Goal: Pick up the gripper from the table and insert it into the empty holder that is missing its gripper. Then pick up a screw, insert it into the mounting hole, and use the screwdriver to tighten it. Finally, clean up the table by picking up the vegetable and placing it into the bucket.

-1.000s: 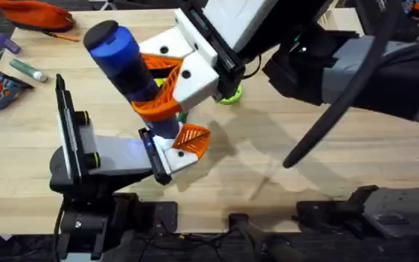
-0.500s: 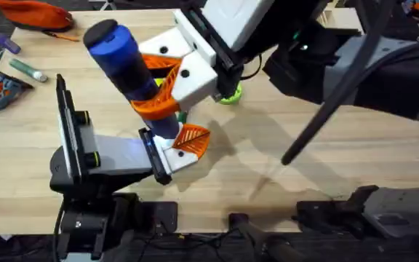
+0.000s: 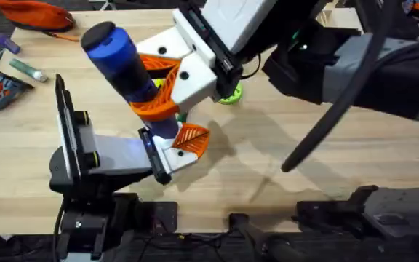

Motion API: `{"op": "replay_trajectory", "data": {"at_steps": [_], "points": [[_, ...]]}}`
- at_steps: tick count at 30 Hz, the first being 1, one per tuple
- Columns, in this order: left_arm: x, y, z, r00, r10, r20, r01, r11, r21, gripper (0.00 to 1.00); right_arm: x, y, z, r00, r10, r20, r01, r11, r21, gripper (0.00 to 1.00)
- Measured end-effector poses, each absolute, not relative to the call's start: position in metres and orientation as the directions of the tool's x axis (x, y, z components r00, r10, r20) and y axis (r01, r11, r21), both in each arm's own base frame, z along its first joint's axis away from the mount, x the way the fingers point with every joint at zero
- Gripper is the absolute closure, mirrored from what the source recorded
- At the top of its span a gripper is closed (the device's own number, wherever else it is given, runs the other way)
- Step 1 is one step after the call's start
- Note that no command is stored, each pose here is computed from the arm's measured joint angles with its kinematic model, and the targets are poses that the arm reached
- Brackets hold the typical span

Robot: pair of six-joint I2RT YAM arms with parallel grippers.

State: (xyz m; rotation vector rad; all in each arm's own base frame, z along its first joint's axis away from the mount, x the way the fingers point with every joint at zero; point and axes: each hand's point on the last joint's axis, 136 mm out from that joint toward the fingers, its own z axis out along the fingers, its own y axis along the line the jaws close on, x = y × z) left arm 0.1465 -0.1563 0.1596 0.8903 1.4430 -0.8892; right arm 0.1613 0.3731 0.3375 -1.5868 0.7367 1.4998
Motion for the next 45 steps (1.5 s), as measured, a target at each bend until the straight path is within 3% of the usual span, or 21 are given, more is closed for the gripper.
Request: {"op": "replay_trajectory", "data": {"at_steps": [20, 36, 41, 45], "points": [[0.147, -0.156, 0.16, -0.044, 0.033, -0.998, 0.905, 0.424, -0.026, 0.996, 0.164, 0.365, 0.4, 0.173, 0.202, -0.964, -0.829, -0.498, -0.254, 0.977], [0.146, -0.156, 0.16, -0.044, 0.033, -0.998, 0.906, 0.422, -0.026, 0.996, 0.175, 0.362, 0.395, 0.081, 0.12, -0.989, -0.854, -0.504, -0.131, 0.977], [0.146, -0.156, 0.16, -0.044, 0.033, -0.998, 0.906, 0.422, -0.027, 0.996, 0.203, 0.374, 0.38, -0.061, 0.038, -0.997, -0.921, -0.387, 0.041, 0.977], [0.146, -0.156, 0.16, -0.045, 0.033, -0.998, 0.906, 0.422, -0.027, 0.996, 0.245, 0.387, 0.357, -0.142, -0.015, -0.99, -0.979, -0.144, 0.143, 0.977]]}}
